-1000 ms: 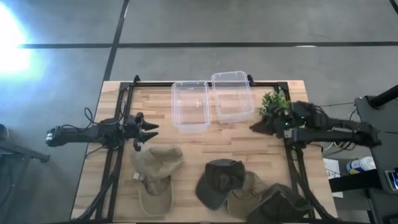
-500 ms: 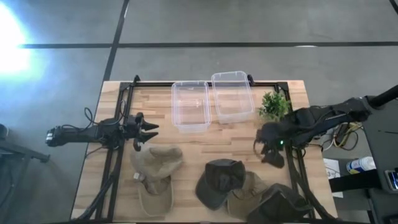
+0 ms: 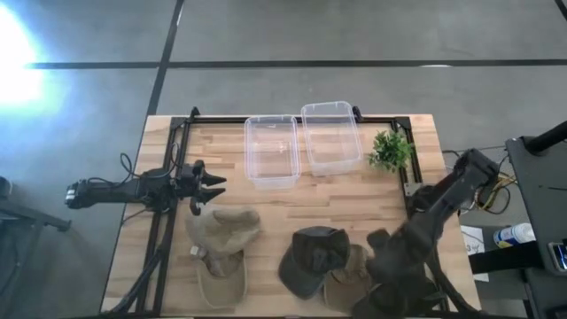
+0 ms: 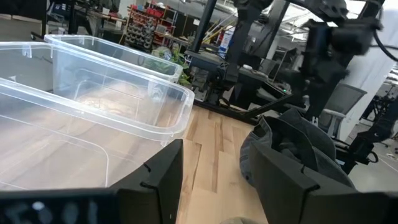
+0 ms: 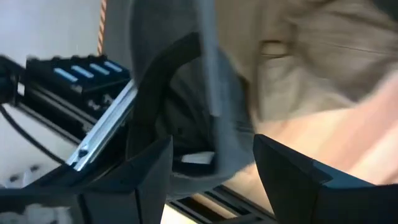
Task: Pick & Place hat
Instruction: Put the right blue cap into the right transparent bin
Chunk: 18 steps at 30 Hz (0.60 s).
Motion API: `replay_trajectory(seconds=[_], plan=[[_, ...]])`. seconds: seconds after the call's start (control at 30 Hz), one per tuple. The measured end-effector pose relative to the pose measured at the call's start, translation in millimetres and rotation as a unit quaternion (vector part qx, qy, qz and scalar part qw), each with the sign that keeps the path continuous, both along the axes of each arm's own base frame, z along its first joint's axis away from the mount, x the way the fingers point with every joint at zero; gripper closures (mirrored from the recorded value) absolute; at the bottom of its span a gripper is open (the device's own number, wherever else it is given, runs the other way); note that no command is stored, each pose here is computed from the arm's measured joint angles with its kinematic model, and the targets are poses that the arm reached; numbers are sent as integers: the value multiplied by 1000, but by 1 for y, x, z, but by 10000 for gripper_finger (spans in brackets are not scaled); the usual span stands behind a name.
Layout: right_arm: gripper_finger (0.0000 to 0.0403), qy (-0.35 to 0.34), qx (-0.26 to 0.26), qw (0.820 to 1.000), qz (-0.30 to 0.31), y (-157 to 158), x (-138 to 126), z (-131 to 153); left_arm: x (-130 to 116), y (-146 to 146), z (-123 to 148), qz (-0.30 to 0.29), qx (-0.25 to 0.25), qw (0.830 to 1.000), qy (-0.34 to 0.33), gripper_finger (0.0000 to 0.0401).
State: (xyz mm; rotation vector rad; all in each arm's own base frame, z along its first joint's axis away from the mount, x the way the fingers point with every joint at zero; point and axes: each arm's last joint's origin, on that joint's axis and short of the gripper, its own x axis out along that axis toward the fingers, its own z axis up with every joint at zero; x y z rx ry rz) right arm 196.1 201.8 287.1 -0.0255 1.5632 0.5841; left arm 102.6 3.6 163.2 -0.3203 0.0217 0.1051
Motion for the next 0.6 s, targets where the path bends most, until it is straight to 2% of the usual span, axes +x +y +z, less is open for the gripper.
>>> replay_trajectory(seconds=[0.1, 0.27, 0.6], plan=[[184, 6, -18, 1000, -3, 16, 1, -7, 0, 0, 0, 0, 0, 1000, 0, 224], [184, -1, -66, 996, -58, 28, 10, -19, 0, 0, 0, 0, 0, 1000, 0, 224], [186, 3, -42, 993, -108, 45, 27, -47, 0, 0, 0, 0, 0, 1000, 0, 224]])
